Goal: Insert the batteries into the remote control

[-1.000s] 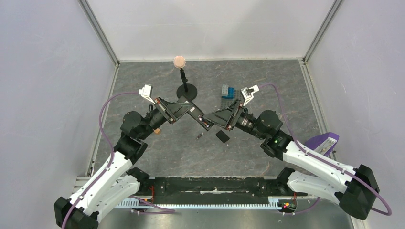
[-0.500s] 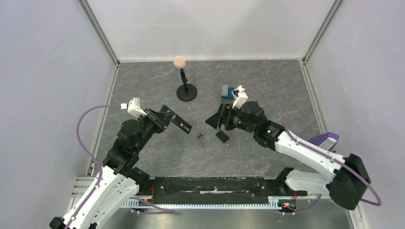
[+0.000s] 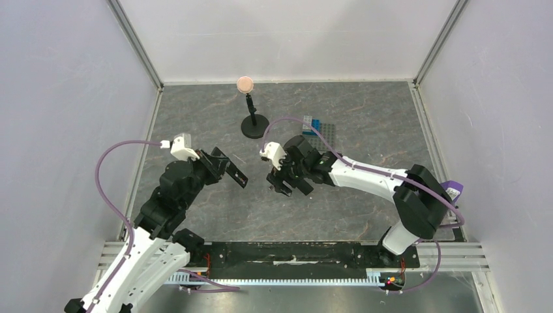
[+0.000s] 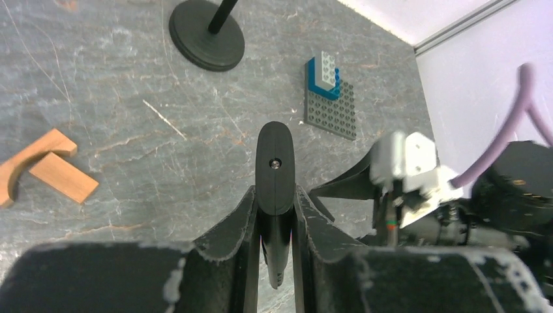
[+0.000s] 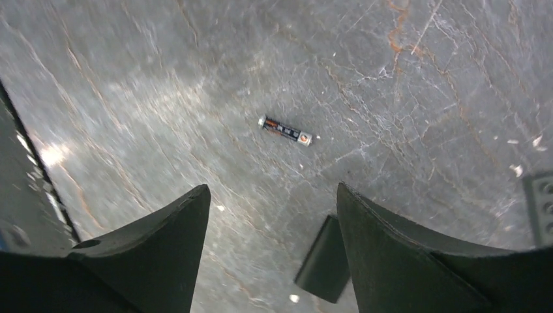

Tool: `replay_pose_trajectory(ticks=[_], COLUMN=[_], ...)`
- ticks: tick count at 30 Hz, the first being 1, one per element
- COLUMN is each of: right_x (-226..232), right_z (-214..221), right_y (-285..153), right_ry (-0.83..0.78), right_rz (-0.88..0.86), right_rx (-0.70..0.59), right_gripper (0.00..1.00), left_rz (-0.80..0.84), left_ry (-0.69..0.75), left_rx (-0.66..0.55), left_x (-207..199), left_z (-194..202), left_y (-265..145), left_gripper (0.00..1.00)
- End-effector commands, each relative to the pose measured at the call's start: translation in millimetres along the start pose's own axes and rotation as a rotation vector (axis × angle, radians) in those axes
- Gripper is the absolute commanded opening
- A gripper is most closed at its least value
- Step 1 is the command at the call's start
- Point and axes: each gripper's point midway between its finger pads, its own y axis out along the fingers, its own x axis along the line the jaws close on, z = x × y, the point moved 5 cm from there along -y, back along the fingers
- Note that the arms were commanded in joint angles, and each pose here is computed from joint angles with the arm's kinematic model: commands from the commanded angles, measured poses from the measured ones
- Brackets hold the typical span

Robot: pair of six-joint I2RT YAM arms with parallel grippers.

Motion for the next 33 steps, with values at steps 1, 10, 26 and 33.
replay_pose_trajectory(ticks=[1, 10, 26, 33], right_x=[-12, -13, -29, -33], right_z=[-1, 0, -8, 4], right_y=[5, 34, 74, 76], right_ry=[-0.384, -0.574, -0.603, -0.573], right_rz=[-0.056, -0.172, -0.183, -0.249], right_rx=[0.023, 0.011, 0.02, 0.056], right_gripper=[0.74, 0.74, 0.66, 0.42], left_rz=[0.025, 0.036, -0.017, -0.023], left_ry=[0.081, 0.074, 0.1, 0.102], left_rx=[-0.065, -0.053, -0.027, -0.03], left_x=[-16, -23, -23, -25], left_z=[-31, -36, -40, -44], left_y=[-12, -15, -7, -5], left_gripper=[0.02, 0.02, 0.02, 0.02])
